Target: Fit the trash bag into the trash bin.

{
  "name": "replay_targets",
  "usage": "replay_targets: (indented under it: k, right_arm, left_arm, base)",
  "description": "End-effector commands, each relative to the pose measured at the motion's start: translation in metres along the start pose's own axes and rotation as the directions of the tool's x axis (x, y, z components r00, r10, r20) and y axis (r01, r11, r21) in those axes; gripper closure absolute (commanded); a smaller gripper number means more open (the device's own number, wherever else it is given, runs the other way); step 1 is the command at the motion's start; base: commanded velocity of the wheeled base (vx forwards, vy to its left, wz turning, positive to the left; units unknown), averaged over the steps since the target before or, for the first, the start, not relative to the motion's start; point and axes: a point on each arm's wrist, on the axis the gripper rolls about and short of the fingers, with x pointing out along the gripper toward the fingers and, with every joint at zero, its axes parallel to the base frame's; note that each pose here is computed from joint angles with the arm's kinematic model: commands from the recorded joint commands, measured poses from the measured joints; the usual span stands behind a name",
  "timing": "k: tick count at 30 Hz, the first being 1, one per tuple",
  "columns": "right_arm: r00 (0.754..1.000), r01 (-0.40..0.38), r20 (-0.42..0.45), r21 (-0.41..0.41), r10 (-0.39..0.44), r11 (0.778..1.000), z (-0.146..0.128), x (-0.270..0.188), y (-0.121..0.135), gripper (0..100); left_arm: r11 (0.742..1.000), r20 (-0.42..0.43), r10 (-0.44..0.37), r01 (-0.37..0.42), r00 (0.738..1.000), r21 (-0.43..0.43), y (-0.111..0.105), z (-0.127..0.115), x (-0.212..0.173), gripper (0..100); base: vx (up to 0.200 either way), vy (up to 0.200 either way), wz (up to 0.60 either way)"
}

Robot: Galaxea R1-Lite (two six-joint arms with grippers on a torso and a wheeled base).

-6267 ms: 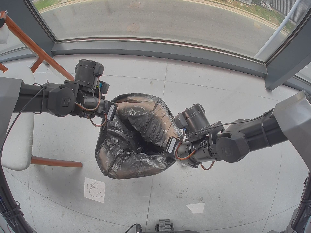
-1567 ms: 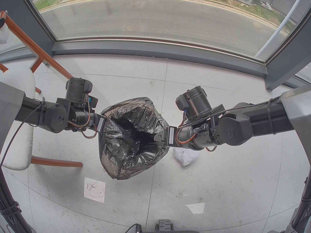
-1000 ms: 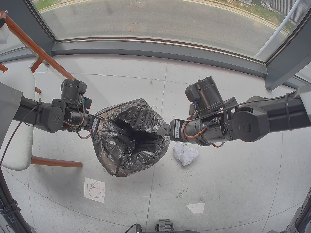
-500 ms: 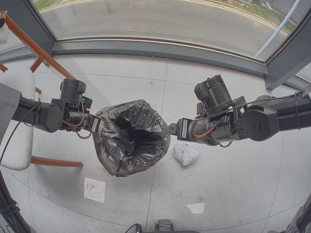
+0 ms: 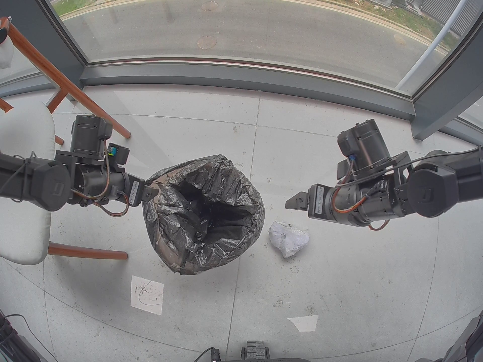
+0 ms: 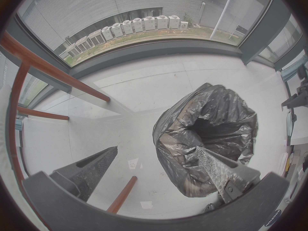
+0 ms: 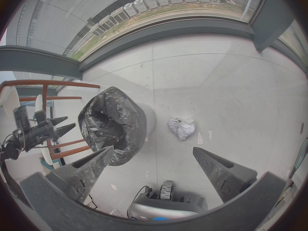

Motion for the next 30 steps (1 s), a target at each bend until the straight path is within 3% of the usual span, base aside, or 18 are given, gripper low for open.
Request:
replay_targets:
  k: [1,4,10,16,30]
  right_arm:
    - [0.999,0.019,0.046,0.044,-0.022,0.999,0.004,-0.023,-0.025,0]
    - [0.997,0.039,0.064,0.069,-0.043,0.997,-0.001,-0.031,-0.044,0]
    - [0.993,0.082,0.079,0.106,-0.091,0.991,-0.007,-0.026,-0.076,0]
    - [0.983,0.116,0.14,0.043,-0.121,0.992,-0.003,-0.019,-0.11,0]
    - [0.965,0.071,0.251,0.046,-0.08,0.996,0.022,0.034,-0.117,0]
  left_arm:
    - [1.0,0.087,-0.02,0.021,0.996,-0.009,0.004,0.002,-0.048,0]
    - [0.995,0.119,-0.086,0.09,0.989,-0.03,0.003,-0.008,-0.072,0]
    - [0.989,0.13,-0.106,0.117,0.986,-0.085,0.002,-0.023,-0.093,0]
    - [0.98,0.153,-0.135,0.155,0.979,-0.128,-0.002,-0.036,-0.1,0]
    - [0.965,0.26,-0.112,0.168,0.959,-0.204,0.002,-0.025,-0.107,0]
  base:
    - [0.0,0.0,0.0]
    - [0.0,0.0,0.0]
    - [0.0,0.0,0.0]
    - [0.0,0.0,0.0]
    - [-0.014,0.0,0.0]
